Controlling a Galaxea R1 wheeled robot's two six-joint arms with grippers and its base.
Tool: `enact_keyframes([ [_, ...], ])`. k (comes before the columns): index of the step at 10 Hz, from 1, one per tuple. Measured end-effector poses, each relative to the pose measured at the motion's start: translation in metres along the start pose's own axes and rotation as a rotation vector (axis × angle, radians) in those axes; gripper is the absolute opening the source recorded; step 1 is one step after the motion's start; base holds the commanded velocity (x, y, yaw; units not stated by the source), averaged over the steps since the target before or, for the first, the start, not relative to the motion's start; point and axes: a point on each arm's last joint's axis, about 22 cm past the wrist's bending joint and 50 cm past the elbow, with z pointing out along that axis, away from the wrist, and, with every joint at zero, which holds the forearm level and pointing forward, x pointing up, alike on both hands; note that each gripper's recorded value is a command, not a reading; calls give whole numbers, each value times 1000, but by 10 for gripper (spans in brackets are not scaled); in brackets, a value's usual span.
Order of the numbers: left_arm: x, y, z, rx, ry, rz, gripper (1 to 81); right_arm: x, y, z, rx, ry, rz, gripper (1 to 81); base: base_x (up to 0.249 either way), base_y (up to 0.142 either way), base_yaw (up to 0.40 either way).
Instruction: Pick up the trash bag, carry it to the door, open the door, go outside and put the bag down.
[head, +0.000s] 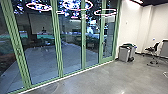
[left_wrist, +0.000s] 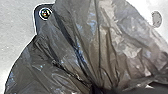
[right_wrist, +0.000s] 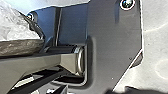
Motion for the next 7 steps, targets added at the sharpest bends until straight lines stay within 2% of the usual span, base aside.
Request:
enact_keyframes([
  [7, -2, 4, 1, -5, -1, 4, 10, -3, -1, 1, 1, -3, -1, 811, 138, -80, 0],
])
